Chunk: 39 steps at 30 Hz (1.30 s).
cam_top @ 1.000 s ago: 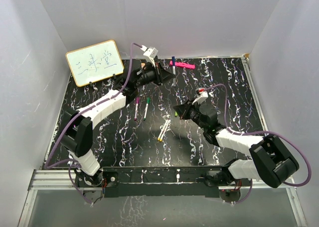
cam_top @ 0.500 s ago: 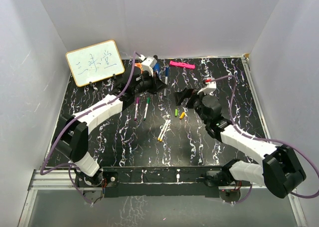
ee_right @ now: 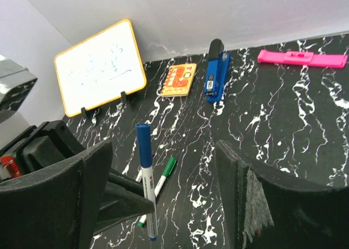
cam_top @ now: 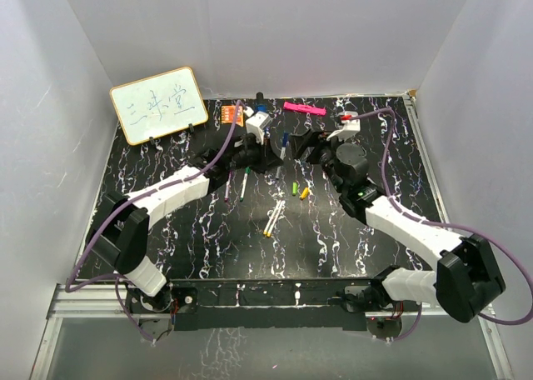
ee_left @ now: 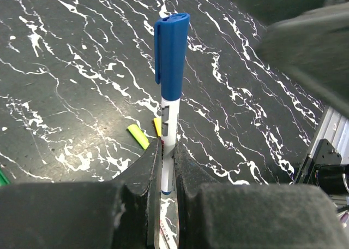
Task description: Insert the pens into the pen caps
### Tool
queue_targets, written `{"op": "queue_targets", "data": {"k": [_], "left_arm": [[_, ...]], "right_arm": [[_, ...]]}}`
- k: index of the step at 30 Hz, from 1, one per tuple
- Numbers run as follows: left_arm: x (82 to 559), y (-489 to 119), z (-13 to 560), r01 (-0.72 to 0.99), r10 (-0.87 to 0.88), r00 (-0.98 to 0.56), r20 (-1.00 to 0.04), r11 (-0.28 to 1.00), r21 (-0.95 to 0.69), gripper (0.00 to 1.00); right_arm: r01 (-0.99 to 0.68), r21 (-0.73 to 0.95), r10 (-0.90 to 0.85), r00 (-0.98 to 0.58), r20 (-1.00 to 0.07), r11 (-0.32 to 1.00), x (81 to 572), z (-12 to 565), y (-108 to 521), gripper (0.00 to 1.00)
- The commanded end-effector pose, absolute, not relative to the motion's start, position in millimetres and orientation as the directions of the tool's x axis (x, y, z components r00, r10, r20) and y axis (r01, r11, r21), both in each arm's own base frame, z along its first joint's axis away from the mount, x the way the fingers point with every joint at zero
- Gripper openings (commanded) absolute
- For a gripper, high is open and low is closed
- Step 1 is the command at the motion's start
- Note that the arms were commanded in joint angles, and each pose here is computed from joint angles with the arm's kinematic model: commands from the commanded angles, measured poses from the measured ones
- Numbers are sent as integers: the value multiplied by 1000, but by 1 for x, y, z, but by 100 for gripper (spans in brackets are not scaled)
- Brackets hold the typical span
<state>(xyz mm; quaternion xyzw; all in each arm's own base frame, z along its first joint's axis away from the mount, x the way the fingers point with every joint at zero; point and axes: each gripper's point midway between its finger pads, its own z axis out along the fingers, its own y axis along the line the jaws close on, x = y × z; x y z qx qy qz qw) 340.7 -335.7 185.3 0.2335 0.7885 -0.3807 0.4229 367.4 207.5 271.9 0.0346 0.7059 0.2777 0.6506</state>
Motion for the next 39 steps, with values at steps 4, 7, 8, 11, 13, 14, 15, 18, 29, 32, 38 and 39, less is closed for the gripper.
{"op": "queue_targets", "data": {"k": [4, 7, 8, 11, 13, 14, 15, 18, 29, 32, 38, 39], "left_arm": [[325, -345, 215, 751, 52, -457, -888, 557, -354, 0], [326, -346, 213, 750, 55, -458, -887, 561, -352, 0], [326, -346, 212, 749, 56, -458, -887, 562, -351, 0], [327, -346, 211, 746, 58, -459, -887, 567, -349, 0], [328, -347, 210, 746, 60, -460, -886, 567, -349, 0], [328, -347, 210, 746, 60, -460, -886, 567, -349, 0], [329, -347, 210, 745, 59, -462, -885, 567, -351, 0], [329, -348, 209, 746, 61, -463, -884, 565, -352, 0], [328, -350, 205, 747, 68, -470, -880, 563, -355, 0], [328, -349, 204, 745, 71, -471, -879, 565, -354, 0], [328, -350, 201, 743, 77, -478, -875, 566, -357, 0], [328, -350, 200, 743, 78, -479, -874, 567, -357, 0]], "right_arm": [[-366, 483, 451, -174, -875, 796, 375, 287, 226, 66], [-373, 487, 450, -189, -873, 789, 375, 284, 229, 63], [-374, 488, 449, -191, -873, 789, 375, 283, 230, 61], [-376, 489, 447, -198, -872, 787, 375, 281, 231, 53], [-381, 489, 445, -202, -872, 785, 374, 281, 232, 47], [-384, 488, 443, -205, -873, 784, 374, 280, 233, 46], [-385, 489, 442, -210, -872, 783, 374, 279, 234, 46], [-390, 491, 440, -219, -871, 779, 374, 276, 236, 46], [-396, 492, 437, -225, -871, 776, 378, 274, 240, 39], [-396, 489, 441, -212, -872, 777, 378, 278, 239, 36], [-397, 483, 439, -201, -876, 781, 380, 282, 239, 36], [-398, 481, 437, -201, -877, 781, 381, 282, 239, 36]]}}
